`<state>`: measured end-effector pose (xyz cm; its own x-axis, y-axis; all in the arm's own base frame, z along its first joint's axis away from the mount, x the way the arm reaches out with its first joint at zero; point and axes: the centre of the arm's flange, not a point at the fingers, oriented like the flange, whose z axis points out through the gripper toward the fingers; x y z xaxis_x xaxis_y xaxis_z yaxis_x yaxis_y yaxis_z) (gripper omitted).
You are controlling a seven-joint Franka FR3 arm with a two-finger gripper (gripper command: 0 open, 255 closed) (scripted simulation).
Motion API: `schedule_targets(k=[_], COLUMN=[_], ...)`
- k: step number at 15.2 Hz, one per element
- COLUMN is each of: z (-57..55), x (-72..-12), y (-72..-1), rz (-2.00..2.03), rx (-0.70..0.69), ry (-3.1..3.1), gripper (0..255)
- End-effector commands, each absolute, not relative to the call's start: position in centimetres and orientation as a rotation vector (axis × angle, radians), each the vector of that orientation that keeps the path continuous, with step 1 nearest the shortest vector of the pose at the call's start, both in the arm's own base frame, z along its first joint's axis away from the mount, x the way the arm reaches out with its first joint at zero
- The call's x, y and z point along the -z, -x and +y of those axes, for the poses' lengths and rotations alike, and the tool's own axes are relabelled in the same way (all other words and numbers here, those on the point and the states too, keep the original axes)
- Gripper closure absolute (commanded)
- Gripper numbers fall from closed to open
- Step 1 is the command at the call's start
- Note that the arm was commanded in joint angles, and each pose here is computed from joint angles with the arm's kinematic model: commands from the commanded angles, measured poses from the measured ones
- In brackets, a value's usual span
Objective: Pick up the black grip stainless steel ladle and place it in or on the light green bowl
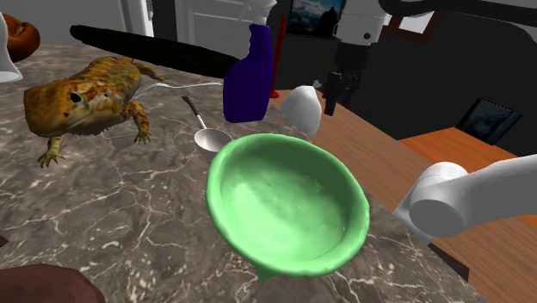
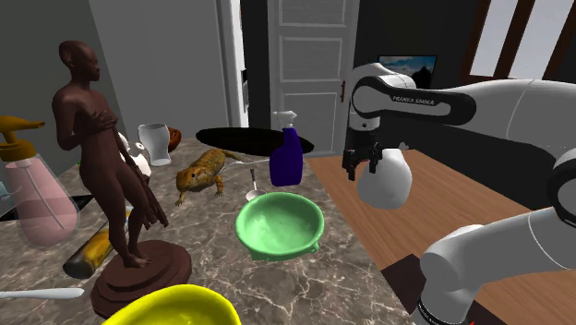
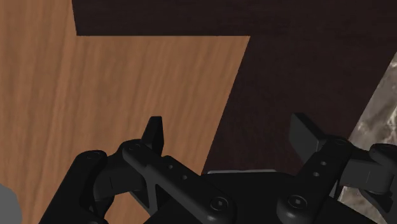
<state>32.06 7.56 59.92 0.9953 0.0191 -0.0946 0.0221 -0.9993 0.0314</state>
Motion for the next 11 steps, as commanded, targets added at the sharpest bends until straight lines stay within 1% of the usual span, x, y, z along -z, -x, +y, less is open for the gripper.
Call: schedule_targets(k=[1, 11], z=[10.1, 21.7], x=[-59.7, -60.5], y=[-32.7, -36.2], rz=[-0.01, -0.199], rx=[0.138, 0.089], ry=[-3.119, -3.171], gripper=[0, 0])
